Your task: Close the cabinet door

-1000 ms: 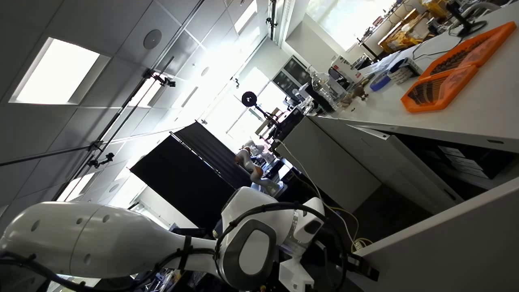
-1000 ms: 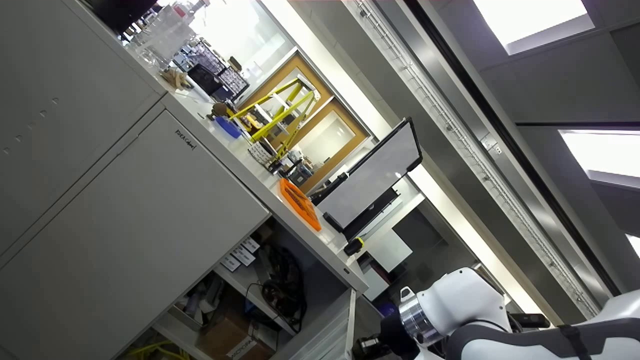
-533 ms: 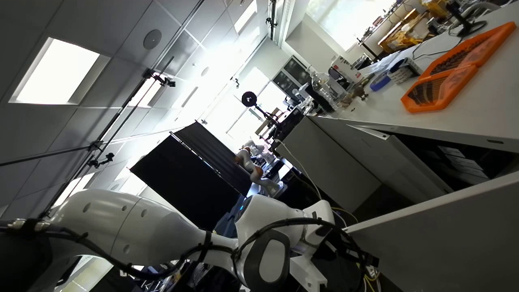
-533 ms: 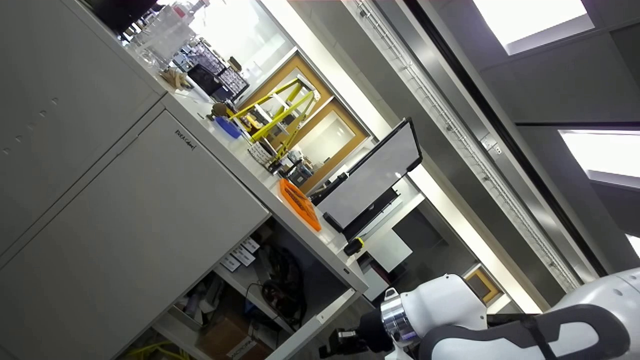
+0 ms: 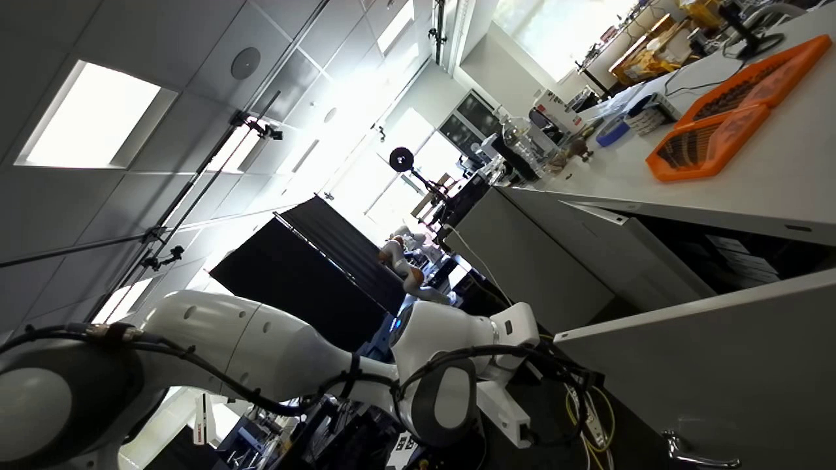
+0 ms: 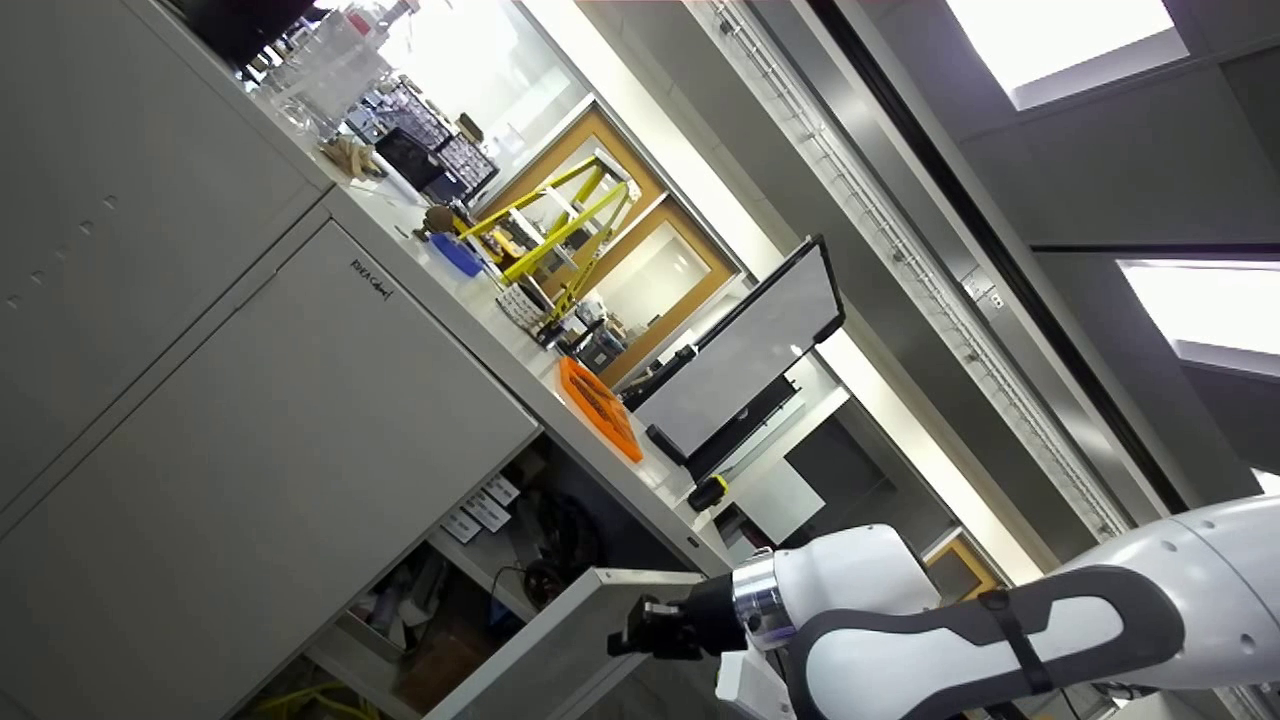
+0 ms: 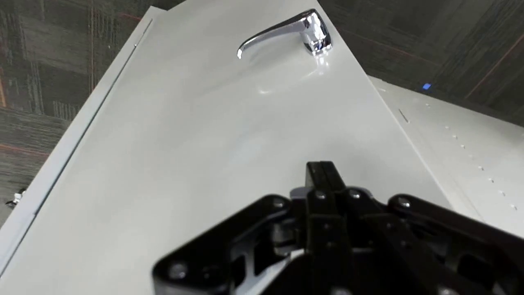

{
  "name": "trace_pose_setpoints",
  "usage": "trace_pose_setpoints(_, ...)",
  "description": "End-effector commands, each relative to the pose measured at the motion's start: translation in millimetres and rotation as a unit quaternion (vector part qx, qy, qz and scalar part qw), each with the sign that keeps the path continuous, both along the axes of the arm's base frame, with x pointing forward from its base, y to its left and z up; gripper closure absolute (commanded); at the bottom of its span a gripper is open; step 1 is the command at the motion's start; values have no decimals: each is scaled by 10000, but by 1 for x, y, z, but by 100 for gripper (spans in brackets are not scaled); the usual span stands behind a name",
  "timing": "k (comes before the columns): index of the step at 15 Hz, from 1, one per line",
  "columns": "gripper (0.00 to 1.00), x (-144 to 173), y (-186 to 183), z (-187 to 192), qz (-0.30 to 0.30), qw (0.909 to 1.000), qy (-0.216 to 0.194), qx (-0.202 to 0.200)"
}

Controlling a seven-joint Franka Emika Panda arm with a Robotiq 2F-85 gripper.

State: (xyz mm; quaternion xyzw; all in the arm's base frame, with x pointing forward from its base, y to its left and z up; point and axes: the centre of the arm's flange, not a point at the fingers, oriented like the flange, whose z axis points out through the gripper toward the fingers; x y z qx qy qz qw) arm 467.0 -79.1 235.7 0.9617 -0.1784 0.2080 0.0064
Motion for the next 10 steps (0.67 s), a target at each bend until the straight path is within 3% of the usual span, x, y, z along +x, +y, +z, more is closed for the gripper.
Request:
trace_pose_setpoints(1,100,23,9,0,-409,9981,-420,-185)
trace_pose_setpoints(10,100,74,22,0,-854,9906,-987,-408)
